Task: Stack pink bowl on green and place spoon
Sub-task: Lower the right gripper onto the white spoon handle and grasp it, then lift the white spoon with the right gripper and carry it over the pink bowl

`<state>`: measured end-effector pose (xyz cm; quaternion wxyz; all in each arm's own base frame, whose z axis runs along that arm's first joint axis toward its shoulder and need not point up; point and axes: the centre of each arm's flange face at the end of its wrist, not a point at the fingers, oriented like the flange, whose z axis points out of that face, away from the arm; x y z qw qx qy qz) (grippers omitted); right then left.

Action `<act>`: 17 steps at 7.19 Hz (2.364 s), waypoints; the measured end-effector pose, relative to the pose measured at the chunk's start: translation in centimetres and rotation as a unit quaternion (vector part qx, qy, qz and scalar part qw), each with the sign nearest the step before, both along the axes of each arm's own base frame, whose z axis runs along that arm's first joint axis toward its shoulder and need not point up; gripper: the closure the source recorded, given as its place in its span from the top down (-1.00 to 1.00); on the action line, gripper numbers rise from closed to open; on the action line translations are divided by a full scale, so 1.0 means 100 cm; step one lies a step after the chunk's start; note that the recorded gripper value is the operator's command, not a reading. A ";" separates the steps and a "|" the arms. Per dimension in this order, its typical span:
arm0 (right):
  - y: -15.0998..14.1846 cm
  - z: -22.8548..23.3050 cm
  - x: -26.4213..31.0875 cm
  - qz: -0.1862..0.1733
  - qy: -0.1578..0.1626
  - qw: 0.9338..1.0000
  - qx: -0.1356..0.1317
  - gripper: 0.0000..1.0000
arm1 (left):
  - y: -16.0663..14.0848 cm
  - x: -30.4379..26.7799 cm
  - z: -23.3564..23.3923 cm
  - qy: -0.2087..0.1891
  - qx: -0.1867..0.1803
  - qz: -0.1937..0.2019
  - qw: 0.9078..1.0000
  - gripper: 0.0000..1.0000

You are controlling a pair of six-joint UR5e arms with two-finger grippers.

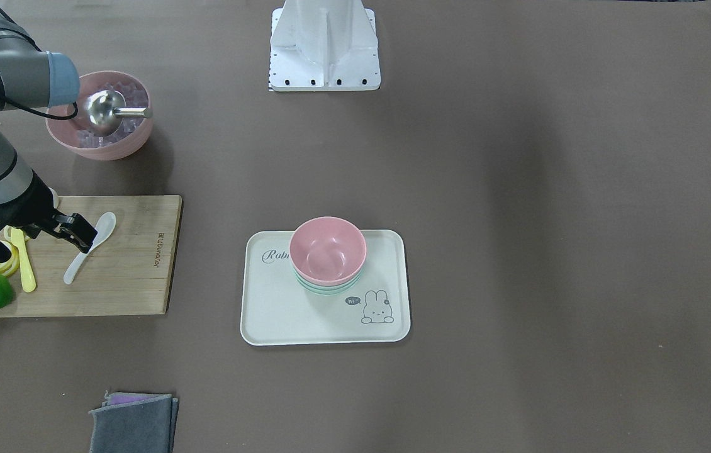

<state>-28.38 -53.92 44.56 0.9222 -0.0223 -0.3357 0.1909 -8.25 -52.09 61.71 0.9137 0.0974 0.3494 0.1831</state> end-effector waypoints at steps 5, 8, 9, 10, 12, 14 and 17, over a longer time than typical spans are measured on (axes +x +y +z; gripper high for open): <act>0.005 0.043 -0.041 0.051 -0.001 0.999 -0.015 0.16 | 0.007 0.000 0.007 0.001 -0.003 0.000 1.000 0.98; 0.009 0.045 -0.040 0.054 -0.001 0.998 -0.018 -0.24 | 0.008 0.000 0.009 0.002 -0.005 0.000 1.000 0.98; 0.010 0.046 -0.039 0.054 -0.001 0.998 -0.020 -0.27 | 0.008 0.001 0.009 0.007 -0.005 0.000 1.000 0.98; 0.011 0.048 -0.038 0.055 0.000 0.998 -0.021 -0.36 | 0.009 0.002 0.008 0.012 -0.005 0.000 1.000 0.98; 0.013 0.051 -0.037 0.056 0.001 0.998 -0.024 -1.00 | 0.009 0.002 0.007 0.015 -0.003 0.000 1.000 0.98; 0.014 0.041 -0.037 0.056 -0.006 0.998 -0.020 -1.00 | 0.009 0.002 0.006 0.016 -0.003 -0.001 1.000 0.98; 0.000 -0.026 -0.049 0.067 -0.027 0.997 -0.013 -1.00 | 0.009 0.002 0.006 0.016 -0.004 -0.002 1.000 0.98</act>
